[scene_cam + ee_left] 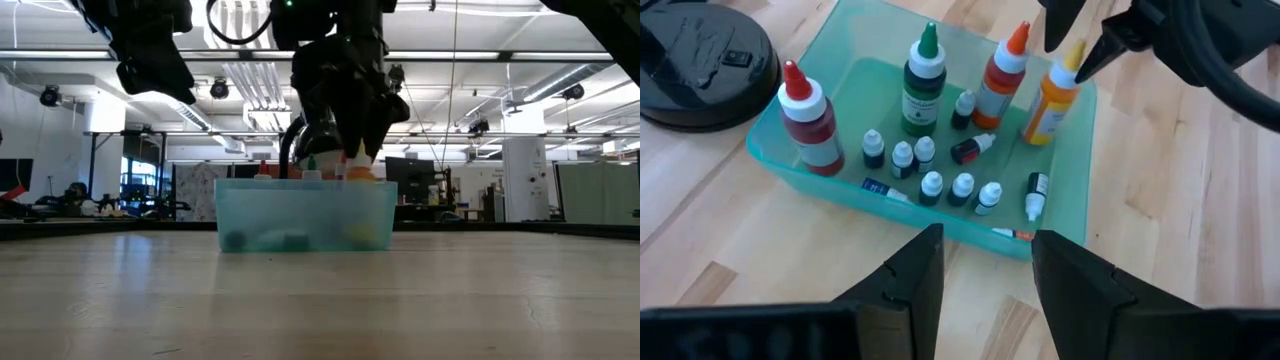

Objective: Pick & Place food coloring
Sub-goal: Put the large yellow food coloring bottle into the green bin

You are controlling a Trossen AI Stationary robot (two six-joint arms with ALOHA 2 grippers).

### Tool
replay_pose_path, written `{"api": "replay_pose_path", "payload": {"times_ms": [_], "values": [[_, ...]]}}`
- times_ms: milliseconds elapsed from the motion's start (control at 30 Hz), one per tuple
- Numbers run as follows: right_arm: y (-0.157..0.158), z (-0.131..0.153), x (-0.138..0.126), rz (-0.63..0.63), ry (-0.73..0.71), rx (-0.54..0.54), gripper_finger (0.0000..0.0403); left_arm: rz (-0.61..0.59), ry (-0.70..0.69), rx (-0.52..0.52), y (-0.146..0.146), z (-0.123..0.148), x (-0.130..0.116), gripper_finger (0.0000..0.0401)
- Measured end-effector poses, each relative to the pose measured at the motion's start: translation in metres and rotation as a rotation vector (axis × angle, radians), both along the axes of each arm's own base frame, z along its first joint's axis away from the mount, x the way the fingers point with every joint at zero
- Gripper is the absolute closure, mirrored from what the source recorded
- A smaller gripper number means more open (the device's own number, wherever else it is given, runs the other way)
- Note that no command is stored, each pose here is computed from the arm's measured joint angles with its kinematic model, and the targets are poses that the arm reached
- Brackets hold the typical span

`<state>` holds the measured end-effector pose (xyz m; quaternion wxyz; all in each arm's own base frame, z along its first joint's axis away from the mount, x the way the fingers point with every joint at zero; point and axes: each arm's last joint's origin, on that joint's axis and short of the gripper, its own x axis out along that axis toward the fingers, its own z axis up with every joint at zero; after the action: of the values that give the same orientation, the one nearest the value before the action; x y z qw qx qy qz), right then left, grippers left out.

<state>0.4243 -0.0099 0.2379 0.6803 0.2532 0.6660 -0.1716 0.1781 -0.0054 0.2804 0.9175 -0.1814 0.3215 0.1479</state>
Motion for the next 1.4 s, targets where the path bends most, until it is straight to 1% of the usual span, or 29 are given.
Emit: {"api": "replay_pose_path", "payload": {"times_ms": [167, 267, 367, 533, 600, 700, 767, 900, 967, 1067, 1200, 1400], "values": [[0.001, 0.001, 0.0, 0.002, -0.003, -0.004, 0.0197, 0.0, 0.0, 0.0, 0.0, 0.0, 0.0, 0.0275], [0.001, 0.007, -0.002, 0.006, -0.017, -0.038, 0.0188, 0.0, 0.0, 0.0, 0.0, 0.0, 0.0, 0.0275], [0.001, 0.022, -0.008, 0.008, -0.052, -0.072, 0.0183, 0.0, 0.0, 0.0, 0.0, 0.0, 0.0, 0.0275], [0.006, 0.052, -0.025, 0.033, -0.094, -0.088, 0.0182, -0.001, 0.001, 0.001, 0.0, 0.0, 0.0, 0.0275], [0.012, 0.067, -0.038, 0.091, -0.095, -0.093, 0.0182, -0.002, 0.001, 0.003, 0.0, 0.0, 0.0, 0.0275], [0.028, 0.084, -0.063, 0.226, -0.069, -0.124, 0.0182, -0.003, 0.001, 0.003, 0.0, 0.0, 0.0, 0.0275], [0.042, 0.087, -0.079, 0.311, -0.043, -0.156, 0.0182, -0.006, 0.003, 0.007, 0.0, 0.0, 0.0, 0.0275], [0.068, 0.079, -0.114, 0.407, 0.015, -0.174, 0.0182, -0.011, 0.004, 0.013, 0.0, 0.0, 0.0, 0.0275], [0.08, 0.072, -0.132, 0.425, 0.049, -0.173, 0.0181, -0.011, 0.004, 0.013, 0.0, 0.0, 0.0, 0.0275], [0.097, 0.06, -0.158, 0.394, 0.101, -0.174, 0.0181, -0.017, 0.005, 0.02, 0.0, 0.0, 0.0, 0.0275], [0.113, 0.055, -0.188, 0.383, 0.124, -0.157, 0.0181, -0.022, 0.007, 0.027, 0.0, 0.0, 0.0, 0.0275], [0.129, 0.052, -0.214, 0.496, 0.113, -0.146, 0.0181, -0.022, 0.007, 0.027, 0.0, 0.0, 0.0, 0.0275]]}}
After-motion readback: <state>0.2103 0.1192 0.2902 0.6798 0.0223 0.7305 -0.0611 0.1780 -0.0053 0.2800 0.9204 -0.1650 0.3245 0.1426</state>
